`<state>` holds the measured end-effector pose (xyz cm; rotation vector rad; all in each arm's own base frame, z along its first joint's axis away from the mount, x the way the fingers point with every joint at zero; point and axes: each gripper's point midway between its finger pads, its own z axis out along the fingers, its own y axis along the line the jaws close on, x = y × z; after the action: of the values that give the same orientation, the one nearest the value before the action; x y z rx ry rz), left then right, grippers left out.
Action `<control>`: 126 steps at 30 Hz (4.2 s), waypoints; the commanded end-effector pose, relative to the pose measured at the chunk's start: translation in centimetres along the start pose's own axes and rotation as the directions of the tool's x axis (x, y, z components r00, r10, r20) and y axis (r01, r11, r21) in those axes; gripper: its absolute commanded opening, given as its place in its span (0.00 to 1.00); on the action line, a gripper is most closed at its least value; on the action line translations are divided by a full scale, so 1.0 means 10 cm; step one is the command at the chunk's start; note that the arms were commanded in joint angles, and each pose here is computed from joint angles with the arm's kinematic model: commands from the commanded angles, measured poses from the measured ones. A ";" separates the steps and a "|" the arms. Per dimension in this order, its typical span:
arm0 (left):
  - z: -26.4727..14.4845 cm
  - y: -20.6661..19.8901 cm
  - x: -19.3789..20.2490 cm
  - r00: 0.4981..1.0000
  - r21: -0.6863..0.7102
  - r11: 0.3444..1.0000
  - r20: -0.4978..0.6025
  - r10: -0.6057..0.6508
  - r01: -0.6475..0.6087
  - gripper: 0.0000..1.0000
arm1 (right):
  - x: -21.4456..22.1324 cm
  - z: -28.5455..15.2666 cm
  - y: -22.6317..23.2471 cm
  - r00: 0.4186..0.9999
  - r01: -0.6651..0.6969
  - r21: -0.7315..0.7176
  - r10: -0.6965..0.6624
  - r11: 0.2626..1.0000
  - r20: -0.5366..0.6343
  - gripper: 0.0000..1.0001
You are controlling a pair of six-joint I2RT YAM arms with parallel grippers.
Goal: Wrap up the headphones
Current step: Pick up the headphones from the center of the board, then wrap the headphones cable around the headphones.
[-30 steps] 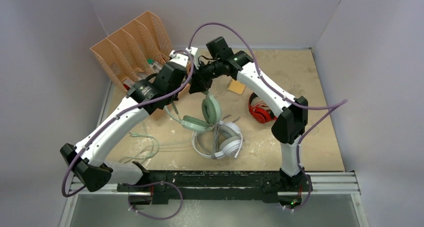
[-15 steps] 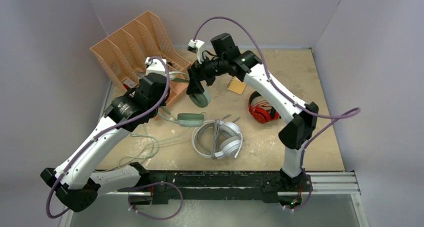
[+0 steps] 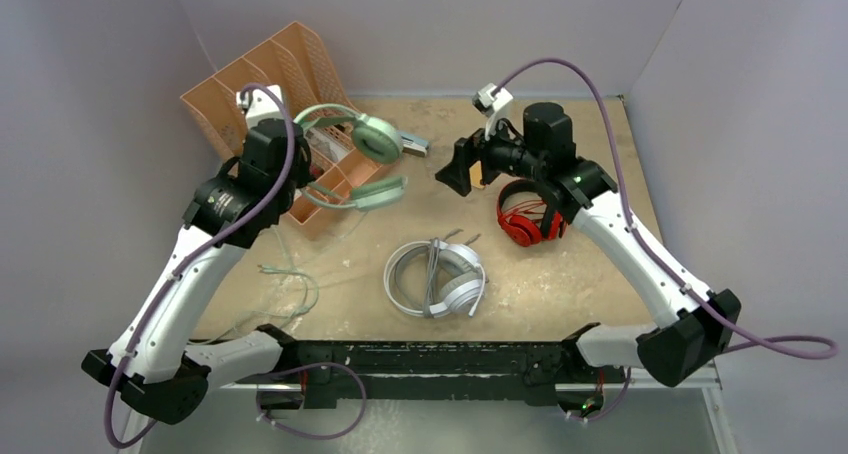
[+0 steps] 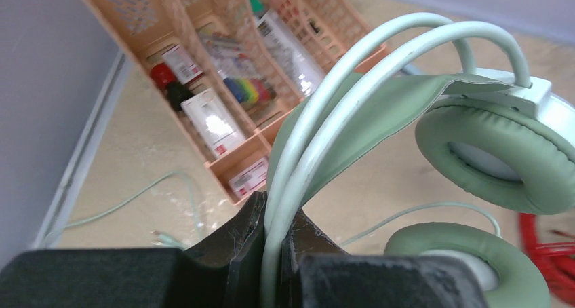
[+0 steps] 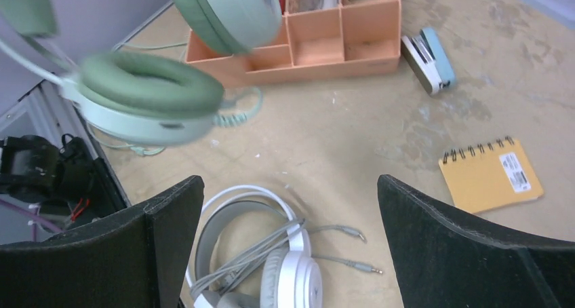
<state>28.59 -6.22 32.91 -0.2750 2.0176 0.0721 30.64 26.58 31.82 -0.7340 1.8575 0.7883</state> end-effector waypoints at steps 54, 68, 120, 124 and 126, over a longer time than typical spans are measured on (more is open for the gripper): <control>-1.53 -1.06 -2.36 0.493 0.796 0.190 -0.151 -0.857 0.574 0.00 | -0.55 1.09 0.12 0.708 -0.207 -0.155 0.257 0.966 0.658 0.62; -1.26 -0.85 -2.70 0.295 0.815 0.187 0.020 -0.955 0.549 0.00 | -0.05 1.81 0.85 0.857 -0.176 -0.272 0.283 0.946 0.431 0.00; 0.02 0.37 -0.14 0.963 -0.018 0.993 0.242 0.117 -0.117 0.00 | -1.20 0.07 1.51 0.730 0.611 0.152 -0.628 0.777 0.269 0.00; -0.20 0.42 -0.09 0.968 0.048 0.996 0.245 0.061 -0.075 0.00 | -1.52 0.16 1.28 0.721 0.594 0.166 -0.613 0.787 0.324 0.00; -0.28 0.39 -0.07 0.974 0.086 0.994 0.222 0.046 -0.067 0.00 | -1.63 0.23 1.24 0.708 0.599 0.181 -0.621 0.780 0.337 0.00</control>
<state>27.01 -1.76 29.86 -0.0630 1.9044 0.2465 26.39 39.14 42.22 -1.1025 1.3091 0.4111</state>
